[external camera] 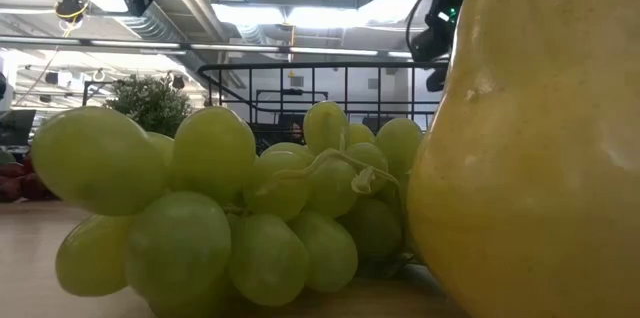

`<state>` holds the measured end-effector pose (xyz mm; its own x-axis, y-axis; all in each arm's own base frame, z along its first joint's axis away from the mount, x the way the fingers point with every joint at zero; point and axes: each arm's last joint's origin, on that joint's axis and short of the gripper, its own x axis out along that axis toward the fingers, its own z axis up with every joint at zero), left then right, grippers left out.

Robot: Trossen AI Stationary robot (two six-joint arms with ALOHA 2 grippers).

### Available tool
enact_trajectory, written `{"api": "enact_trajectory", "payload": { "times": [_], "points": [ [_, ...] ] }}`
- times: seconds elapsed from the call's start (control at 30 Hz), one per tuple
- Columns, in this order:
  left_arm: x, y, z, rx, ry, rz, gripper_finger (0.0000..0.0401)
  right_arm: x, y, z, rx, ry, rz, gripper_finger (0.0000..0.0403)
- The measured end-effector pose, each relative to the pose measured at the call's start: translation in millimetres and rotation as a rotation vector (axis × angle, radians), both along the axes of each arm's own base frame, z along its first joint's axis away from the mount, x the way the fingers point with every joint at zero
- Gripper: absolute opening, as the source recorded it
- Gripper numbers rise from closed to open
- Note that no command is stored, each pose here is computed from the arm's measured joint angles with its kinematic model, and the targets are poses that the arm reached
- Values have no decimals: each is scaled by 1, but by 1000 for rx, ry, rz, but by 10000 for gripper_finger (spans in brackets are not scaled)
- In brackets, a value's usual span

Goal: Build produce basket
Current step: Put the right pink dragon fruit into the black wire basket

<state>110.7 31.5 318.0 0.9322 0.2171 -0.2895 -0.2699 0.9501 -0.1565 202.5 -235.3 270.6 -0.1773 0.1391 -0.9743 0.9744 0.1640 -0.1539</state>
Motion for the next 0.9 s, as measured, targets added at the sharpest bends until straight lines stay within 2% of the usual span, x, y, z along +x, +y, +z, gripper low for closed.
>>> {"api": "enact_trajectory", "payload": {
  "times": [0.13,0.27,0.47,0.63,0.9],
  "points": [
    [0,0,0,0,0,0,0,0,4,-8,61,-18,-11,130],
    [0,0,0,0,0,0,0,-4,12,-16,109,-12,39,130],
    [0,0,0,0,0,0,0,-22,32,-24,139,37,26,129],
    [0,0,0,0,-1,0,0,-33,42,-34,114,124,2,130],
    [0,0,0,0,-1,0,0,-29,35,-45,43,59,8,130]
  ]
}}
